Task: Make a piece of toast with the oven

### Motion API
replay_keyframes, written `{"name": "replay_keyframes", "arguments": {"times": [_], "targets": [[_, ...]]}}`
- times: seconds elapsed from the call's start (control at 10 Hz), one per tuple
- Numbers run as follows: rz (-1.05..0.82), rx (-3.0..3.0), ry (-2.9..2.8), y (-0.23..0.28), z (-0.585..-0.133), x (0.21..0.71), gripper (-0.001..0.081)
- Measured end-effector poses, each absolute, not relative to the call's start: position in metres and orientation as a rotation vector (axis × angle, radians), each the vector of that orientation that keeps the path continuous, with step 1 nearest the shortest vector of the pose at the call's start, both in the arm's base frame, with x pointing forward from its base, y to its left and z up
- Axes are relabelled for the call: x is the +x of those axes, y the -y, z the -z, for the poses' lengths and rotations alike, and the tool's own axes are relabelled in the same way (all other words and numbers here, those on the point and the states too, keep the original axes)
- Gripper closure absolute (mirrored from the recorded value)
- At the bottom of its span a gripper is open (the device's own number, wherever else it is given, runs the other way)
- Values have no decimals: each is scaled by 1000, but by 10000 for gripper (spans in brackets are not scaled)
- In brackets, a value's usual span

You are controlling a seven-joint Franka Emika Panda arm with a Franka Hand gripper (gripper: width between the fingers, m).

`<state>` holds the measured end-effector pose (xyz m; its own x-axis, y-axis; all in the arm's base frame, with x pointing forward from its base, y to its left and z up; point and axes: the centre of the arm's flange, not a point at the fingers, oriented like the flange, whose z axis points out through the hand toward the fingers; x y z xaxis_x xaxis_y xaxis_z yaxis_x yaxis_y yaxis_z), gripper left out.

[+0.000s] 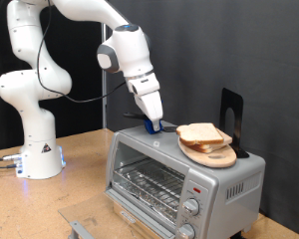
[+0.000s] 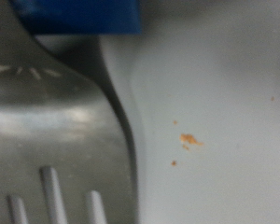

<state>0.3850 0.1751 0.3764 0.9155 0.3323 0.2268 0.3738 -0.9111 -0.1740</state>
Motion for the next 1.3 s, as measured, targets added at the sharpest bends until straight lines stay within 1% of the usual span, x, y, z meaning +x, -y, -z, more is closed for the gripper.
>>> {"name": "replay_keyframes", "arguments": {"times": [0.1,0.2,0.3,0.4,0.8,1.1,1.3], "targets": [[284,-2864,531,-175,-376,385,89],[284,-2865,529,-175,-376,385,89],[284,-2865,527,-174,-376,385,290],[284,-2866,526,-174,-376,385,325],[283,-2872,526,-173,-377,386,325],[244,-2876,509,-173,-378,384,325],[237,-2870,503,-173,-385,383,323]]}}
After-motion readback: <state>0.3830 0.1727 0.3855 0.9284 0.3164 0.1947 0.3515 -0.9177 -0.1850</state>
